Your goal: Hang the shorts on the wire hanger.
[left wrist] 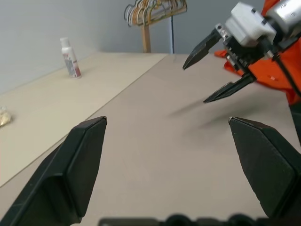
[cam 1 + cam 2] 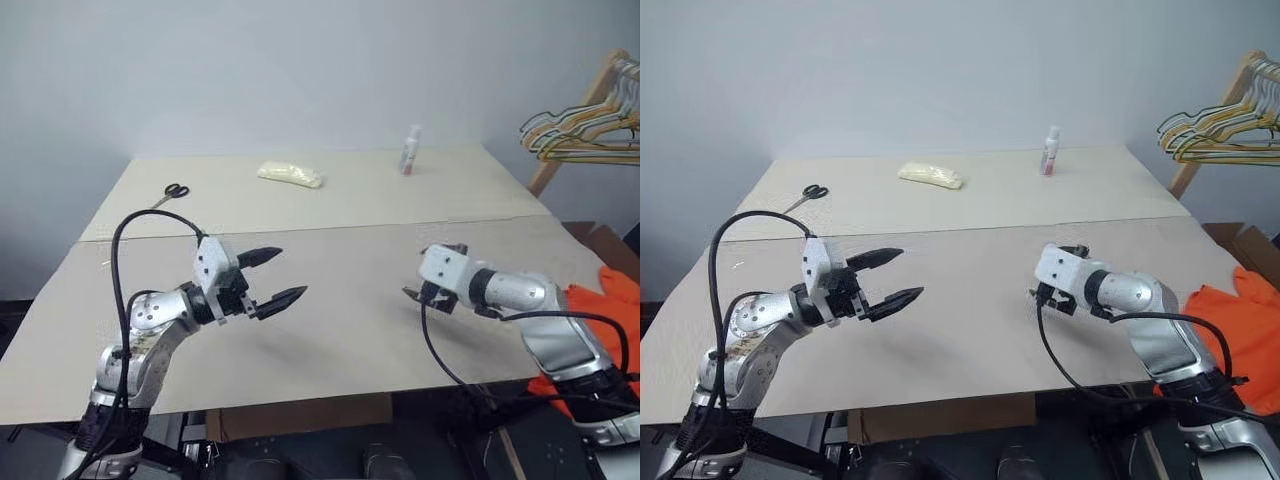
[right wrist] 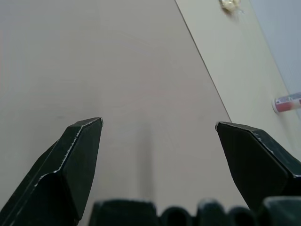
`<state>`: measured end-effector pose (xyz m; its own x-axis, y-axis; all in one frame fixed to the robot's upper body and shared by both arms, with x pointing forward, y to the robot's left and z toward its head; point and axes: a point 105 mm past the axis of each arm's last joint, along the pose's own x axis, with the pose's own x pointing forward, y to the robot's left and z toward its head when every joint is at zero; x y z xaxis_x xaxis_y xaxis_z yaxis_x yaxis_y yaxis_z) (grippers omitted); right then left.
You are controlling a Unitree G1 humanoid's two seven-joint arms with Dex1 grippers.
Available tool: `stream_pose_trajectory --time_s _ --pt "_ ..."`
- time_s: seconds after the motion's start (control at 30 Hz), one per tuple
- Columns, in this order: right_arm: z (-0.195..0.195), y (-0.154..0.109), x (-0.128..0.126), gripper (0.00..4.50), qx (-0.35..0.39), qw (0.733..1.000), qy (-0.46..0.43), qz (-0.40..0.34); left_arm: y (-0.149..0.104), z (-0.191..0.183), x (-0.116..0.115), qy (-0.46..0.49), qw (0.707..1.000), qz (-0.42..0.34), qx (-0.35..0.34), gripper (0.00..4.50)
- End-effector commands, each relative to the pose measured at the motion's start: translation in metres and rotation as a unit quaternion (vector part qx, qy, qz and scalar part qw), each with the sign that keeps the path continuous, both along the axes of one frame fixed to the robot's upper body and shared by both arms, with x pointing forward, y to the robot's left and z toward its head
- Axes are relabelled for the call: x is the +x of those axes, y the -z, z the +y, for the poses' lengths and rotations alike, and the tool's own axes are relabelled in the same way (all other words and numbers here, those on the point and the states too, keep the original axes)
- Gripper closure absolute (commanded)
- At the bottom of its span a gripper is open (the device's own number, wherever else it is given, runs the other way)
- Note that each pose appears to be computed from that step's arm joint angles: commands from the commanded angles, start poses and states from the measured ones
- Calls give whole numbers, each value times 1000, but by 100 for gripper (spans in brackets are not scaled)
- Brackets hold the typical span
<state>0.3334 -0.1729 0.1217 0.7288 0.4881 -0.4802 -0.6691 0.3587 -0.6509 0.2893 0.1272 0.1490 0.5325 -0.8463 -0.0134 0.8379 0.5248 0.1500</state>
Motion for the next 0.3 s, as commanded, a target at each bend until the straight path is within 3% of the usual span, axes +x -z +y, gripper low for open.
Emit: stream_pose_trajectory --time_s 0.03,0.3 --pt "5 -11 -3 3 -11 999 -27 -21 -9 0 -3 1 999 -30 12 0" --pt "8 -7 -2 3 -16 999 -33 -19 -7 1 -7 6 999 -30 15 0"
